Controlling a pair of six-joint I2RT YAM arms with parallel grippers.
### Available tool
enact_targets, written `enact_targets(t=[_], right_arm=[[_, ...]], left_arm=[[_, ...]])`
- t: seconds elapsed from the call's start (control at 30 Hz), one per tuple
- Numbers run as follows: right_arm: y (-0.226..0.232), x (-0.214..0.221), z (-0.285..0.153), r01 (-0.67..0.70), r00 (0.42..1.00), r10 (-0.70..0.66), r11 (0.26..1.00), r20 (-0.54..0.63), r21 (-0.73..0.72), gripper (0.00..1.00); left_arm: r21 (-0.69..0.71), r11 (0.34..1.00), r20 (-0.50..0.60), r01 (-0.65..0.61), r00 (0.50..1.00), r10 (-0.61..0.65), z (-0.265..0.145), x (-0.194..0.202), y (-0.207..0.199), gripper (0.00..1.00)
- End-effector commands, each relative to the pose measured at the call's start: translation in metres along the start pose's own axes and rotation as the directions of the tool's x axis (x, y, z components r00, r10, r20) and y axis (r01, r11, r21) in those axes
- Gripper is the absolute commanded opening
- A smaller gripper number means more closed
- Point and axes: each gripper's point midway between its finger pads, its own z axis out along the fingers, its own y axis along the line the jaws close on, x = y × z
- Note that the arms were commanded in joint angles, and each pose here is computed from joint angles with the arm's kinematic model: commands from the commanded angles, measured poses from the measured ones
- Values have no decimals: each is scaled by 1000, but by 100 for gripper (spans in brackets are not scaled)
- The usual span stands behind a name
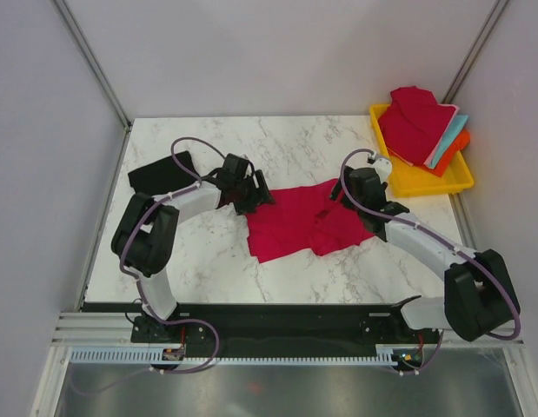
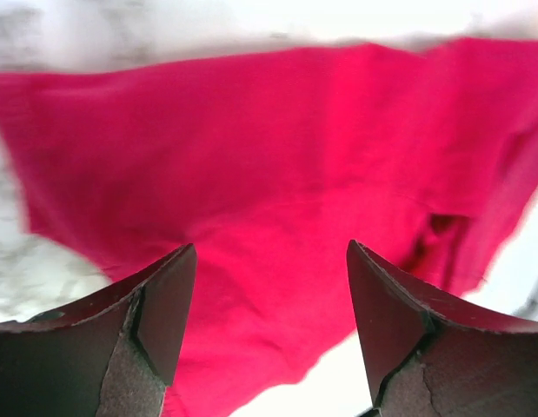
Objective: Fold and stack the t-shirts
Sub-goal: Flatten the tshirt out
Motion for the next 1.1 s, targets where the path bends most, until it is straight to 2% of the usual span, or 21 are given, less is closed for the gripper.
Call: enact_targets(t=[0.0, 0.13, 0.27, 0.33, 0.43, 0.53, 0.63, 0.67, 0.73, 0.87, 1.07], right_arm=[[-8, 13, 12, -44, 999, 46, 997, -27, 57, 86], [-11, 22, 19, -51, 997, 55, 996, -46, 74, 86], [-19, 18, 16, -70, 997, 71, 993, -8, 99, 87], [-25, 20, 15, -80, 997, 80, 990, 2, 118, 92], [-35, 26, 15, -113, 994, 113, 982, 14, 152, 93], [-41, 31, 17, -136, 991, 136, 974, 15, 180, 93], [-45, 30, 14, -162, 987, 158, 968, 35, 194, 93], [-46, 29, 12, -174, 985, 168, 966, 46, 193, 93], [-50, 29, 10, -186, 982, 177, 963, 61, 196, 92], [-46, 26, 8, -199, 980, 190, 964, 67, 174, 92], [-33, 51, 16, -249, 967, 254, 962, -22, 115, 88]], left_arm=[[-116, 993, 58, 11, 998, -4, -5, -21, 22, 78], [-239, 971, 129, 18, 992, 14, -10, -39, 51, 78], [-298, 954, 110, 38, 994, -5, -4, -41, 66, 77], [-335, 942, 108, 33, 994, 4, 0, -42, 73, 76], [-334, 942, 92, 34, 996, -4, 4, -45, 76, 72], [-331, 943, 72, 46, 997, -23, 10, -43, 81, 50], [-326, 944, 83, 54, 996, -29, 11, -47, 81, 33], [-323, 945, 85, 57, 996, -31, 12, -48, 81, 19], [-321, 945, 85, 66, 996, -41, 13, -51, 83, 2], [-309, 943, 129, 127, 987, -91, -2, -62, 89, 2], [-358, 902, 309, 243, 942, -131, -49, -84, 113, 2]])
